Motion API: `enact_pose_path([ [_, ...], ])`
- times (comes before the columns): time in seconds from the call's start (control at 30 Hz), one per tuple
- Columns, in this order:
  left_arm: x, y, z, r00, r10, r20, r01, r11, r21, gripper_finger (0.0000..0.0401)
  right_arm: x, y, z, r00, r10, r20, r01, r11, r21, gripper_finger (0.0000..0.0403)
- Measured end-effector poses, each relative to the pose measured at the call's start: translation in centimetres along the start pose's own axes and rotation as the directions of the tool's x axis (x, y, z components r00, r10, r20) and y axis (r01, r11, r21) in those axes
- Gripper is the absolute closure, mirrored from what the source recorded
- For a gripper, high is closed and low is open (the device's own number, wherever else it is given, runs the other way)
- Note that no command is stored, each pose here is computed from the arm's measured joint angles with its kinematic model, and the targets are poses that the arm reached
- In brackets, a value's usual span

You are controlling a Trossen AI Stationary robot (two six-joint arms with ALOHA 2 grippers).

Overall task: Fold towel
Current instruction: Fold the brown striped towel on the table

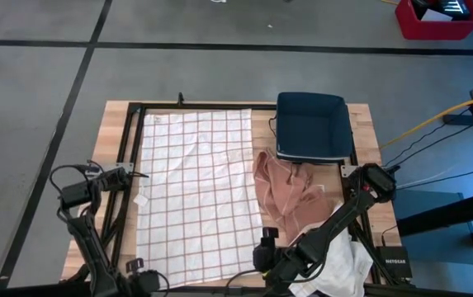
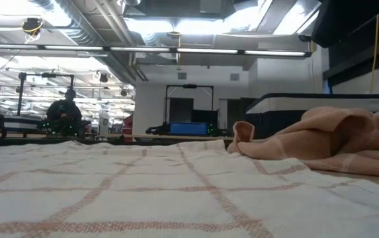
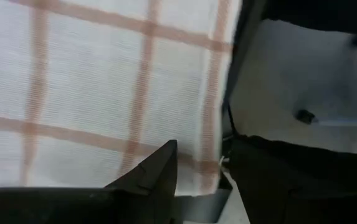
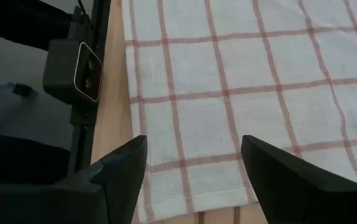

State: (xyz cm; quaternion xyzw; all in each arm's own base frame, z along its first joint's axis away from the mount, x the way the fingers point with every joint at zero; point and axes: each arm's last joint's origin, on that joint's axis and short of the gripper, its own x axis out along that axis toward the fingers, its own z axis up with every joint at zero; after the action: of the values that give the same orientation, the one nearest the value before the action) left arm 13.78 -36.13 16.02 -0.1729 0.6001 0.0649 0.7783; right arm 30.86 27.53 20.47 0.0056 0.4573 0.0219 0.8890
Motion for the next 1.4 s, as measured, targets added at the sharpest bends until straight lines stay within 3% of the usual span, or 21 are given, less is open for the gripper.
enact_pose_path([
  [0.33, 0.6, 1.0, -0.6, 0.992, 0.123, -0.035, -0.124, 0.992, -0.035, 0.0258, 0.2, 0.0, -0.4, 0.997, 0.040, -0.064, -0.040, 0.999, -0.007, 0.0139],
  [0.53, 0.5, 1.1, -0.8, 0.991, 0.128, -0.045, -0.129, 0.991, -0.036, 0.0258, 1.6, 1.1, -1.5, 0.981, 0.127, -0.147, -0.126, 0.992, 0.014, 0.0139],
  [0.67, 0.5, 1.1, -0.8, 0.991, 0.127, -0.039, -0.129, 0.991, -0.035, 0.0258, 3.4, 2.6, -2.4, 0.980, 0.161, -0.114, -0.166, 0.986, -0.029, 0.0139],
  [1.1, 0.6, 1.1, -0.8, 0.992, 0.126, -0.032, -0.126, 0.992, -0.006, 0.0258, 7.0, 2.9, -4.3, 0.991, 0.052, -0.124, -0.064, 0.994, -0.092, 0.0142],
  [1.23, 0.3, 1.1, -0.6, 0.992, 0.120, -0.034, -0.120, 0.993, 0.008, 0.0258, 7.2, 2.9, -4.4, 0.990, 0.041, -0.131, -0.054, 0.994, -0.091, 0.0178],
  [1.4, 0.1, 1.4, -0.5, 0.987, 0.141, -0.083, -0.143, 0.990, -0.016, 0.0258, 7.2, 2.8, -4.6, 0.989, 0.033, -0.141, -0.047, 0.994, -0.094, 0.0264],
])
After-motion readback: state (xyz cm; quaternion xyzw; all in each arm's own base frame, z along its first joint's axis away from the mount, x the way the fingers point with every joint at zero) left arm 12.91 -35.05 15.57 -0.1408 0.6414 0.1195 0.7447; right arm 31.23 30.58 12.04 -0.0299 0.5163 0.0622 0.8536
